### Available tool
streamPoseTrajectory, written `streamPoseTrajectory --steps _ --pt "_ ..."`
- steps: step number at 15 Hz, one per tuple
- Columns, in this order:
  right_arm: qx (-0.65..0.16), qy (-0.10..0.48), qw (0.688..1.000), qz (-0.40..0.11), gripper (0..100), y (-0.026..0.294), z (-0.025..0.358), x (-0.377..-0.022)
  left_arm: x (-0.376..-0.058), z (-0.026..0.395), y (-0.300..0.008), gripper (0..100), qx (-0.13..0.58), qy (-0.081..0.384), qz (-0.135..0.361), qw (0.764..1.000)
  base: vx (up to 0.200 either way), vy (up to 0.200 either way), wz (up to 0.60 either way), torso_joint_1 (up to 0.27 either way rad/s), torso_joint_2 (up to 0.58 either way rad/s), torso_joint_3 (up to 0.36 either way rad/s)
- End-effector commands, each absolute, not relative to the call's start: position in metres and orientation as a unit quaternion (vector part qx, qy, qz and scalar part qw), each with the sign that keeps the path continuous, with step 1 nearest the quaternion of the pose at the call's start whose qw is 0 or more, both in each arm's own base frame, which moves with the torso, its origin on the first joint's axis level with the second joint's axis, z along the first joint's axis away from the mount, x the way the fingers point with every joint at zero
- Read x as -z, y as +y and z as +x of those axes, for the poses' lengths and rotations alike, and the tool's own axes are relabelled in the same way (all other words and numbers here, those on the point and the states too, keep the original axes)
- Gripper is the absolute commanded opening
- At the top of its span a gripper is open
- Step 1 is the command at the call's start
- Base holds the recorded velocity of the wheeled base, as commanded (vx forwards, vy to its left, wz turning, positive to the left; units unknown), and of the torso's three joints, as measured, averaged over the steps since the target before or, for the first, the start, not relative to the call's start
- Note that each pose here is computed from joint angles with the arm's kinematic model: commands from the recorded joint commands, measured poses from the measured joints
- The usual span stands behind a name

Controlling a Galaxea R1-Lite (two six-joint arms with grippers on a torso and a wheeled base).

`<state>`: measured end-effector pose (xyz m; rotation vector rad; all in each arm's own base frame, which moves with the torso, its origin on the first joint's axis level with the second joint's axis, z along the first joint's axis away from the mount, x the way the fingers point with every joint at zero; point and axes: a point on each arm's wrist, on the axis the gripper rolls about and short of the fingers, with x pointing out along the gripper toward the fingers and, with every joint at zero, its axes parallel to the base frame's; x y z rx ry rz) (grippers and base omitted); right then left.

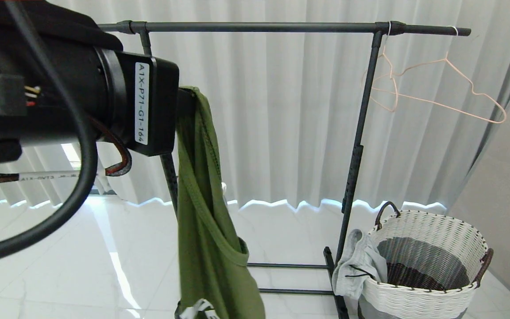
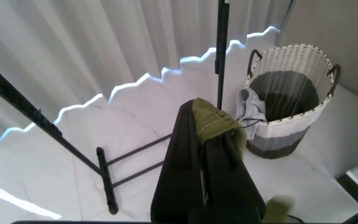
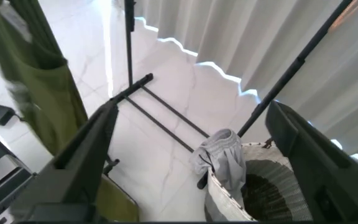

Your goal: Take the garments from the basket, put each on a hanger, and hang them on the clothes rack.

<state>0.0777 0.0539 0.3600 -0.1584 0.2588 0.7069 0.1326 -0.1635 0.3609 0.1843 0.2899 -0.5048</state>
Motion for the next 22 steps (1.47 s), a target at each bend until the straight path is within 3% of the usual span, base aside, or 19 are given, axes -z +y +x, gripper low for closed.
streamPoseTrajectory --steps 1,4,5,7,10,15,22 --pt "-0.340 0.128 0.928 -0.078 100 0.053 0.078 -0.359 -0.360 0.133 -0.163 0 0.247 0.144 0.093 0.954 0.000 0.000 0.00 0.000 0.00 0.000" --pt "-0.218 0.166 0.956 -0.102 100 0.049 0.091 -0.351 -0.359 0.137 -0.154 0 0.199 0.142 0.098 0.965 0.000 0.000 0.00 0.000 0.00 0.000" --pt "-0.164 0.181 0.964 -0.108 100 0.044 0.096 -0.348 -0.354 0.141 -0.142 0 0.152 0.145 0.112 0.971 0.000 0.000 0.00 0.000 0.00 0.000" --pt "-0.116 0.202 0.965 -0.123 100 0.035 0.104 -0.339 -0.340 0.138 -0.115 0 0.106 0.160 0.141 0.971 0.000 0.000 0.00 0.000 0.00 0.000" --pt "-0.049 0.231 0.954 -0.186 100 0.017 0.114 -0.319 -0.322 0.125 -0.090 0 0.077 0.178 0.153 0.969 0.000 0.000 0.00 0.000 0.00 0.000" --pt "-0.040 0.222 0.951 -0.210 100 0.014 0.115 -0.298 -0.318 0.121 -0.084 0 0.069 0.168 0.145 0.973 0.000 0.000 0.00 0.000 0.00 0.000" --pt "-0.056 0.209 0.962 -0.167 100 0.014 0.110 -0.300 -0.308 0.124 -0.087 0 0.070 0.174 0.150 0.971 0.000 0.000 0.00 0.008 -0.05 -0.039"
